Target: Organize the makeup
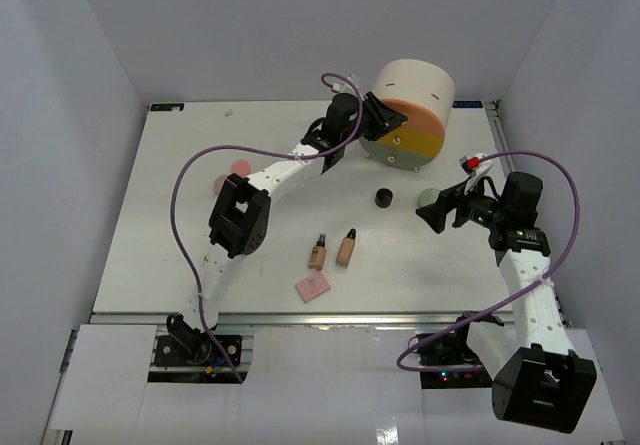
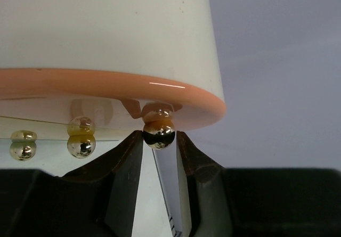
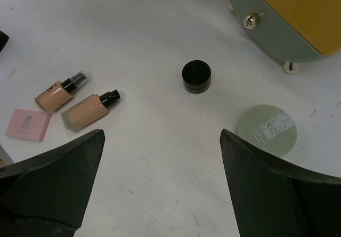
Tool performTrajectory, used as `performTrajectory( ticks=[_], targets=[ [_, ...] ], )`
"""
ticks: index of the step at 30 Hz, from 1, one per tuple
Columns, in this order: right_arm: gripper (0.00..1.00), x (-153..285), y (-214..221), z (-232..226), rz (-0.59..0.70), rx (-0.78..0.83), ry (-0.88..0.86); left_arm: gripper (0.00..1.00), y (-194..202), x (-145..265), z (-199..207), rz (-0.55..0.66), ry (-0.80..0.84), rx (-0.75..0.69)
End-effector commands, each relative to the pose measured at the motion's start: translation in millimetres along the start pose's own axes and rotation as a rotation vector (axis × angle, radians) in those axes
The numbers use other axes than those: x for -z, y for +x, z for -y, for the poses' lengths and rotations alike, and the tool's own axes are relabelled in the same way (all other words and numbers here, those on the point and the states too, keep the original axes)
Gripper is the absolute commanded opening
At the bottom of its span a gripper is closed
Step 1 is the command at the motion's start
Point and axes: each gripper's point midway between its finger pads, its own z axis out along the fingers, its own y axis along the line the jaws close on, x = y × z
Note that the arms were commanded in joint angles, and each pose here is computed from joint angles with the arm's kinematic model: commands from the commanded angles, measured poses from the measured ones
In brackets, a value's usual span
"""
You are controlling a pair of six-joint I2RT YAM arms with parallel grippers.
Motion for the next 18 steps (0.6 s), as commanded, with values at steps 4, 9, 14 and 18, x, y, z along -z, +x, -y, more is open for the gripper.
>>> performTrajectory(
  ticks=[4,9,14,18],
  targets=[
    [0.95,-0.3,-6.6,-1.2,0.028,0.024,-0.013,0.31,-3.3,-5.6,13.4,0.026,0.019,0.018],
    [0.95,-0.1,-7.0,-1.5,0.029,0.026,-0.014,0.19,-2.3,0.4,22.1,0.022,0.027,0.005],
    [0.95,0.1,-6.9,-0.9,0.029,0.026,-0.012,0.14,0.9,21.9,36.8,0.016,0.046,-0.036],
    [0.95,0.5,-6.6,-1.9,0.031,0.03,-0.016,0.12,6.1,47.3,46.7,0.016,0.068,-0.069]
  ],
)
